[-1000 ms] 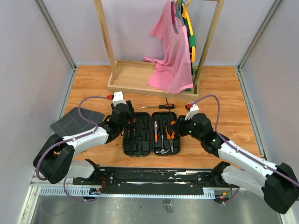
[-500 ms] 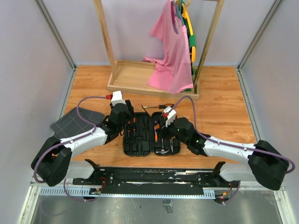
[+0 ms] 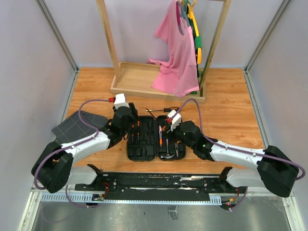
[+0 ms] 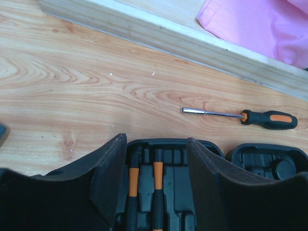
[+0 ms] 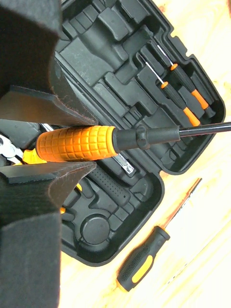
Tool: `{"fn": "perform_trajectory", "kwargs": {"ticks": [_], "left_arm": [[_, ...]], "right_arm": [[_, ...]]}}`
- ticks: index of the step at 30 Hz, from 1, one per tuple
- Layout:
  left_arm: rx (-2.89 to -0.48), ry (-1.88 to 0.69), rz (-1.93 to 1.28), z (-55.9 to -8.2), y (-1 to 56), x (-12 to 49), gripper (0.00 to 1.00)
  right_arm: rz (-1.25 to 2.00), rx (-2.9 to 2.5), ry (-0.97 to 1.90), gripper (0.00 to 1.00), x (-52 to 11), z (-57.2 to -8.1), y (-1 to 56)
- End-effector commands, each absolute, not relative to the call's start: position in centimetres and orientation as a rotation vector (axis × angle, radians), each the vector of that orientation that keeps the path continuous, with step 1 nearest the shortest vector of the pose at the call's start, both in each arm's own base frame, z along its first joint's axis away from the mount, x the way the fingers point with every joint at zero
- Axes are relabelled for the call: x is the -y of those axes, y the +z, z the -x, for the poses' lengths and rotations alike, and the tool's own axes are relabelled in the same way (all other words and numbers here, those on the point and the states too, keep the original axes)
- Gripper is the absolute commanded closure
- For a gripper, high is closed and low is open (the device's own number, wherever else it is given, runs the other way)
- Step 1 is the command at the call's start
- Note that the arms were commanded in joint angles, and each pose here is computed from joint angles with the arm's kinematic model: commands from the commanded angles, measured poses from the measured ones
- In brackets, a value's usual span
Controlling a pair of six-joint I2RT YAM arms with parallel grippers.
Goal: Sort the tools into containers
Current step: Pick up the screwdriver from the center of the board.
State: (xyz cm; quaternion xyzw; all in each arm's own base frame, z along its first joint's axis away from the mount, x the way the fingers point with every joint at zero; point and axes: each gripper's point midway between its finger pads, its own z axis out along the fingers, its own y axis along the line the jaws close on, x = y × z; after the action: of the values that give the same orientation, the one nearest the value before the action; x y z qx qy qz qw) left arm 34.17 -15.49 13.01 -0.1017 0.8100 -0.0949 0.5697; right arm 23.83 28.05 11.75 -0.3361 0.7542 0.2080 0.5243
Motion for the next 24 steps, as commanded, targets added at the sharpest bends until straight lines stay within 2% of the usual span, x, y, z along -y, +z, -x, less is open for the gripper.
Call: {"fn": "perform_trajectory", "kwargs": {"ticks": [1,14,24], "left_arm": [[-1.863,-0.227,0.272,-34.5,14.2,15.2,0.43],[-1.866,-0.227,0.271,-34.5,14.1,15.2,0.43],[-1.867,-0.224,0.272,-34.6,14.0,15.2,0.43]], "right_arm": [[0.737,-1.742,0.486,0.99,-28.2,-24.6,14.7],[0.633,-1.755,0.331,0.98,-25.4,-26.0,15.4],[0.742,-1.668,0.230,0.97,-24.0,-25.9,16.1]]}}
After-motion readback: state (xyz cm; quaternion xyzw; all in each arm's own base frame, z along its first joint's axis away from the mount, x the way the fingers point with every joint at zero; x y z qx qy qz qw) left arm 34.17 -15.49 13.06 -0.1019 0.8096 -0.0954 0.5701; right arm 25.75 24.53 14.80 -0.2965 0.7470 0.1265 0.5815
